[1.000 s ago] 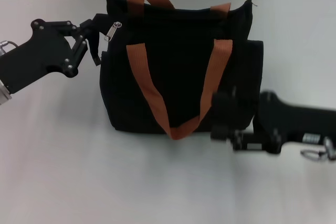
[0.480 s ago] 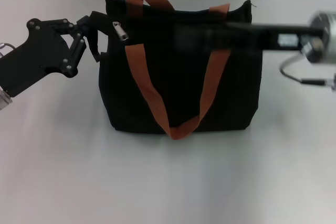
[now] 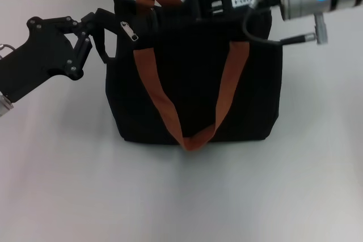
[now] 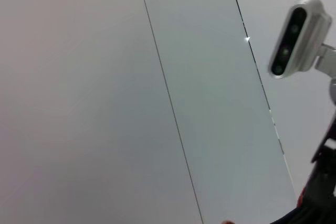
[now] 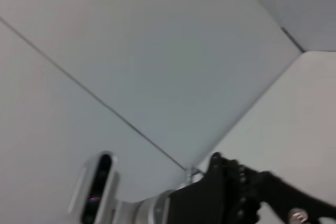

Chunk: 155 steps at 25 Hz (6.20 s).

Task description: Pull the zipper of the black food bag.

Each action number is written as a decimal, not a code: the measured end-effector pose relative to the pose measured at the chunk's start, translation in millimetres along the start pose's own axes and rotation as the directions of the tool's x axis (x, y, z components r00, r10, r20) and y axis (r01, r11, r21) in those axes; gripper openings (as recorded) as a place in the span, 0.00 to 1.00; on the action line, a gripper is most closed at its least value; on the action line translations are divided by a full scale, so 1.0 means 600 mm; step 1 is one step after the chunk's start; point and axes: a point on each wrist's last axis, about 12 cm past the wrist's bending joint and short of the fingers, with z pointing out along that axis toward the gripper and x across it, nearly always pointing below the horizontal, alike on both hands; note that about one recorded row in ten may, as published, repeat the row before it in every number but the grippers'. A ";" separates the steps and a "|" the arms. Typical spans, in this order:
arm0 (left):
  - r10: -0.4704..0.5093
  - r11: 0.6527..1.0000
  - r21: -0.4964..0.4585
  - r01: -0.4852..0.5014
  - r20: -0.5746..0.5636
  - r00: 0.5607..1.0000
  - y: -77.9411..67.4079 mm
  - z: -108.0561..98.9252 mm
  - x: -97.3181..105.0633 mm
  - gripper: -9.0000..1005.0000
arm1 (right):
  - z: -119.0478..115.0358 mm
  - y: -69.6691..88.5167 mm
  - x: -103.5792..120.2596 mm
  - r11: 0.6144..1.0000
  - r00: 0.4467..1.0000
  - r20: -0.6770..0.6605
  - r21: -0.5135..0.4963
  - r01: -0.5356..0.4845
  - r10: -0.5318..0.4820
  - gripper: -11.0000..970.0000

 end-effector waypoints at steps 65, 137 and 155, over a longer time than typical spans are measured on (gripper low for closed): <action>-0.063 0.998 0.025 0.063 0.032 0.997 -0.011 0.006 -0.001 0.03 | 0.070 0.011 -0.023 0.987 0.988 -0.115 0.112 0.114 -0.101 0.74; -0.074 0.997 0.013 0.073 0.066 0.995 -0.010 0.007 -0.006 0.03 | 0.058 0.021 -0.043 0.941 0.986 -0.159 0.323 0.099 -0.049 0.01; -0.074 0.997 0.013 0.073 0.069 0.995 -0.011 0.006 -0.007 0.03 | 0.032 0.033 -0.042 0.896 0.978 -0.209 0.432 0.099 -0.008 0.02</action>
